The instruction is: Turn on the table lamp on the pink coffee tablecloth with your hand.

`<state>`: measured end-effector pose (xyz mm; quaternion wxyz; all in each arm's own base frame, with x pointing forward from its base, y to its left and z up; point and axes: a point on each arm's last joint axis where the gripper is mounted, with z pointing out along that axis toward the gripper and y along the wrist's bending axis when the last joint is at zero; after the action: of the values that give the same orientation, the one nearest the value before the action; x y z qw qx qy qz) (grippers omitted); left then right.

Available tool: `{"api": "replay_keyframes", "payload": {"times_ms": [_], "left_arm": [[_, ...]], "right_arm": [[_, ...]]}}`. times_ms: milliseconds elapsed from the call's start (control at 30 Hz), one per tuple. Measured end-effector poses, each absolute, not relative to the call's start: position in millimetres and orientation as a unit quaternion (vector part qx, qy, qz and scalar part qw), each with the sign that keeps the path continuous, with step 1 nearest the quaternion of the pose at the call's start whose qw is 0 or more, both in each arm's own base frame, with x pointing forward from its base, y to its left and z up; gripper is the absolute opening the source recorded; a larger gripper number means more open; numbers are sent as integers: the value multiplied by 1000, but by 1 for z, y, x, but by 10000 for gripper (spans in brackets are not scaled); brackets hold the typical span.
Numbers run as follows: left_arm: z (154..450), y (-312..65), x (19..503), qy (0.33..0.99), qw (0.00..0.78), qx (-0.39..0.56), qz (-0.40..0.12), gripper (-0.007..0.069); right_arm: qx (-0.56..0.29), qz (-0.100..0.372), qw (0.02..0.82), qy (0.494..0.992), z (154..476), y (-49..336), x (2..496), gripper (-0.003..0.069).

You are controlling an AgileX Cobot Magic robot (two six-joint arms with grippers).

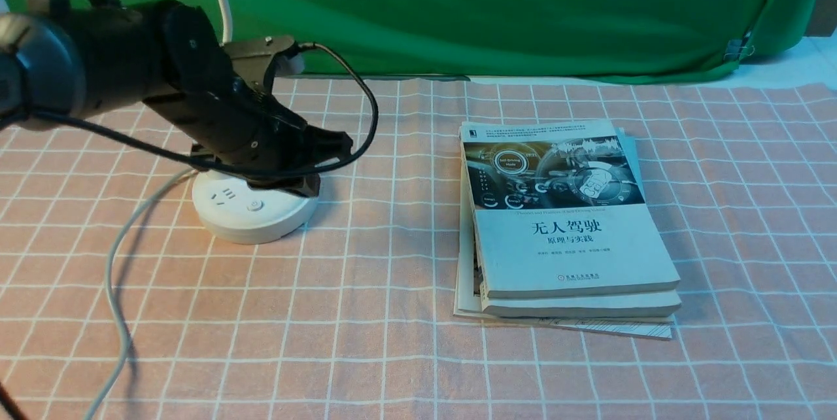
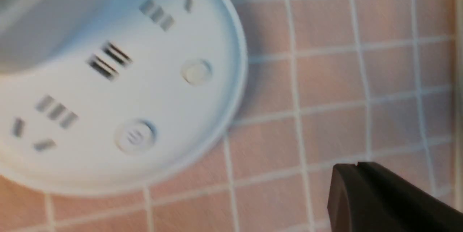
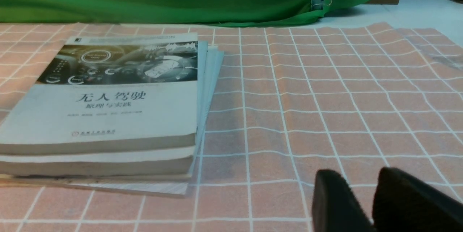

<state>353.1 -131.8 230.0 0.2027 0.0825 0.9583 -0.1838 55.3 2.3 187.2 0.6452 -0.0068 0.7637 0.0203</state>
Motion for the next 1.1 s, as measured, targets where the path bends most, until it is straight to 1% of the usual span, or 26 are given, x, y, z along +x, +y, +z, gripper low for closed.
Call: {"api": "replay_keyframes", "payload": {"times_ms": [67,100,133,167,233,300,333,400,433,500,533,567,633,667,700,733,767,800,833,867,933,1000,1100], "left_arm": [[236,-132,331,953,191,97,-216,21],[238,-132,326,951,190,100,-223,21],[246,-131,305,941,193,116,-253,21],[244,-131,304,941,189,117,-256,21],[272,-129,266,911,231,149,-308,21],[294,-126,240,879,281,182,-339,21],[300,-125,235,873,293,188,-342,21],[323,-119,205,825,373,231,-356,21],[337,-113,189,792,434,254,-346,21],[345,-103,171,758,507,271,-307,21],[345,-101,170,756,514,272,-301,21],[344,-88,160,740,572,263,-238,21],[337,-75,156,737,608,240,-174,21],[329,-65,155,738,625,223,-125,21],[329,-63,154,736,629,220,-118,21],[316,-51,152,736,645,202,-50,21],[311,-46,150,733,651,197,-23,21],[303,-40,149,731,656,188,15,21],[298,-37,148,728,656,194,36,21],[295,-35,148,729,656,192,44,21],[277,-30,146,726,647,211,95,21],[271,-29,145,724,642,226,112,21],[245,-28,140,725,611,284,145,21]], "right_arm": [[-7,20,645,764,187,2,55,238],[-7,20,645,764,187,2,55,238],[-7,20,645,764,187,2,55,238],[-7,20,645,764,187,2,55,238],[-7,20,645,764,187,2,55,238],[-7,20,645,764,187,2,55,238],[-7,20,645,764,187,2,55,238],[-7,20,645,764,187,2,55,238],[-7,20,645,764,187,2,55,238],[-7,20,645,764,187,2,55,238],[-7,20,645,764,187,2,55,238],[-7,20,645,764,187,2,55,238],[-7,20,645,764,187,2,55,238],[-7,20,645,764,187,2,55,238],[-7,20,645,764,187,2,55,238],[-7,20,645,764,187,2,55,238],[-7,20,645,764,187,2,55,238],[-7,20,645,764,187,2,55,238],[-7,20,645,764,187,2,55,238],[-7,20,645,764,187,2,55,238],[-7,20,645,764,187,2,55,238],[-7,20,645,764,187,2,55,238],[-7,20,645,764,187,2,55,238]]}}
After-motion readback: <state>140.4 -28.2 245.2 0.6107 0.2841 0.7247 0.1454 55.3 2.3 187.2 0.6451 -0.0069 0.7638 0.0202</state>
